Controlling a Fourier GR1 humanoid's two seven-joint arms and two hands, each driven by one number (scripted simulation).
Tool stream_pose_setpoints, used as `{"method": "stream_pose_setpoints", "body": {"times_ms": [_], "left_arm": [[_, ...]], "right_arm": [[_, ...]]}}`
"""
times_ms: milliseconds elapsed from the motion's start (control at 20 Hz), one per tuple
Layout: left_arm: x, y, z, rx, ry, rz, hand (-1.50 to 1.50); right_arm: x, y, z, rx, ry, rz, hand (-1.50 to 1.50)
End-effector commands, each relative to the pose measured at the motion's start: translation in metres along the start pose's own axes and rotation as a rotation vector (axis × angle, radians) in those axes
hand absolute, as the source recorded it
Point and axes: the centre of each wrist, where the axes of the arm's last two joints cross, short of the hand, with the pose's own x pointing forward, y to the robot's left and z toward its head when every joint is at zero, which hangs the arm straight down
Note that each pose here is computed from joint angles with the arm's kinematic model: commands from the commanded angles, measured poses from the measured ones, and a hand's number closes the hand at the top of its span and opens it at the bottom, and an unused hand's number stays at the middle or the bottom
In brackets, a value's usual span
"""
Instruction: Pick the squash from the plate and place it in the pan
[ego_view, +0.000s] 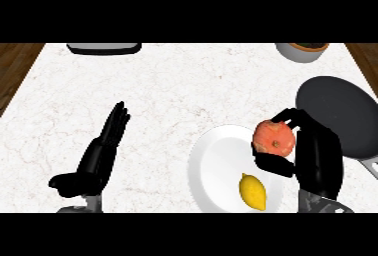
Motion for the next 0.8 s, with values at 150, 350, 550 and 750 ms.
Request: {"method": "stream_pose_setpoints", "body": {"times_ms": [150, 350, 550, 750], "left_arm": [[-0.008, 0.011, 0.004, 0.01, 0.005, -0.009, 0.0], [-0.017, -0.007, -0.011, -0.024, 0.006, 0.016, 0.0], [-0.008, 0.0, -0.008, -0.011, 0.012, 0.008, 0.0], [-0.005, -0.009, -0.001, -0.031, -0.001, -0.004, 0.0]], "right_arm": [[-0.036, -0.023, -0.032, -0.111, 0.117, -0.131, 1.5], [-0.082, -0.024, -0.056, -0.158, 0.146, -0.1, 1.5], [-0.129, -0.018, -0.078, -0.3, 0.14, 0.003, 1.5], [-0.178, -0.025, -0.1, -0.363, 0.155, 0.096, 1.5]]}}
